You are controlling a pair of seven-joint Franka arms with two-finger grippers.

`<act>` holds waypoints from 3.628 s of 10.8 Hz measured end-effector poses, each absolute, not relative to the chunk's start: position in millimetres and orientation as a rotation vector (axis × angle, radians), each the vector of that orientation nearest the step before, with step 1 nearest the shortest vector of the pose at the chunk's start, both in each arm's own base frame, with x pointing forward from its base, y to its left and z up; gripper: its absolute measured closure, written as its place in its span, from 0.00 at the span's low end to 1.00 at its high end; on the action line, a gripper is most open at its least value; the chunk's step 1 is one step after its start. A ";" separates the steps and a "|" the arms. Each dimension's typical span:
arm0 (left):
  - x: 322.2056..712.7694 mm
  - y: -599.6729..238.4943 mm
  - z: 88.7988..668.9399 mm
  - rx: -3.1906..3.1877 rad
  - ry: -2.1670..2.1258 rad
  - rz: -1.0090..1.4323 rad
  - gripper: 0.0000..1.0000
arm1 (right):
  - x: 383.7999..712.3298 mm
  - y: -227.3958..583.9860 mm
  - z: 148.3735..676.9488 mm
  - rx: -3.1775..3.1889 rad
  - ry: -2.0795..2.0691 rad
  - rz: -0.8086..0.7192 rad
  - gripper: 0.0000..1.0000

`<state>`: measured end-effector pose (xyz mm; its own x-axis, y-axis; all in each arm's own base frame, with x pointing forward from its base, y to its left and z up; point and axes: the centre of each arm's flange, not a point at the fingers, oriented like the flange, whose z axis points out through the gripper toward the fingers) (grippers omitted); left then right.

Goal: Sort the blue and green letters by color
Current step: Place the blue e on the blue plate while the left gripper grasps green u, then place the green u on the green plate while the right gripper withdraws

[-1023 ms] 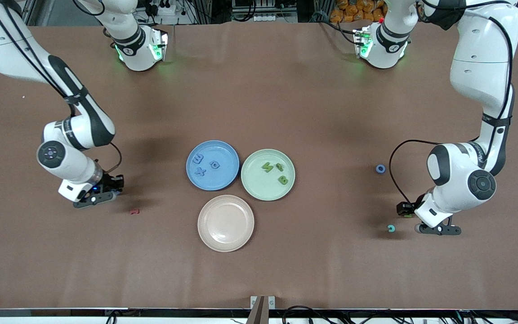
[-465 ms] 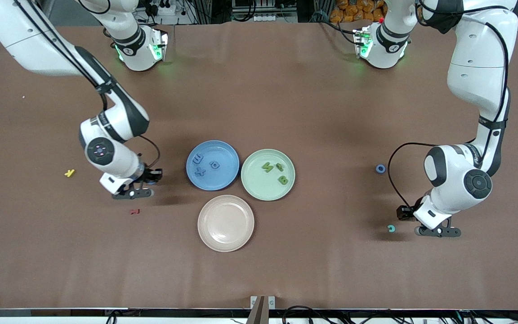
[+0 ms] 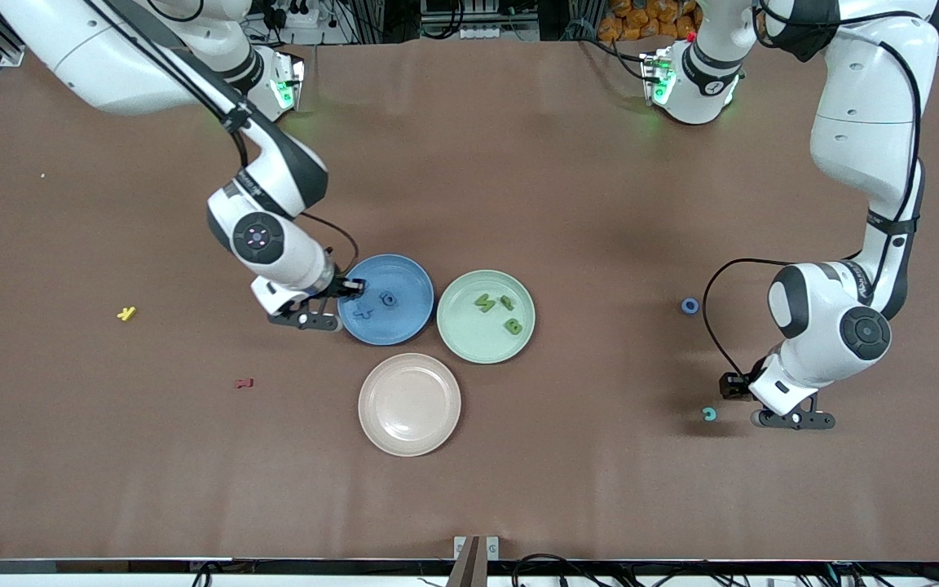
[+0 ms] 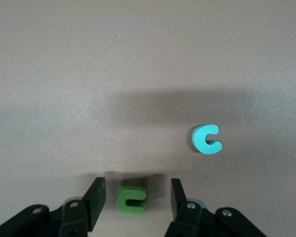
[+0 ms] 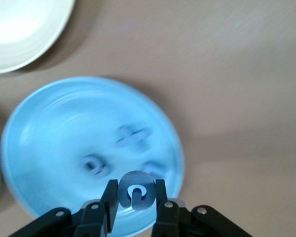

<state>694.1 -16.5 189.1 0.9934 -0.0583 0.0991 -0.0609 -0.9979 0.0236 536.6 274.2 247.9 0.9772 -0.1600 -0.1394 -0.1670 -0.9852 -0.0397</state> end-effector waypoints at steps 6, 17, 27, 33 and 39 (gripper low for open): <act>686.9 -16.1 179.1 3.112 -0.092 0.118 0.42 | 500.1 368.7 260.8 -3.018 0.495 0.241 0.52; 689.3 -42.7 205.9 3.103 -0.159 0.120 0.72 | 580.8 274.4 281.2 -3.021 0.368 0.206 0.00; 585.9 -369.9 290.4 3.006 0.242 -0.016 0.72 | 648.6 122.3 348.2 -3.082 0.096 0.071 0.00; 540.6 -456.0 277.7 2.923 0.368 -0.034 0.72 | 613.1 86.9 460.5 -3.137 -0.037 0.065 0.00; 551.7 -468.4 282.9 2.875 0.355 0.053 0.05 | 583.3 43.7 523.9 -3.176 -0.142 0.005 0.00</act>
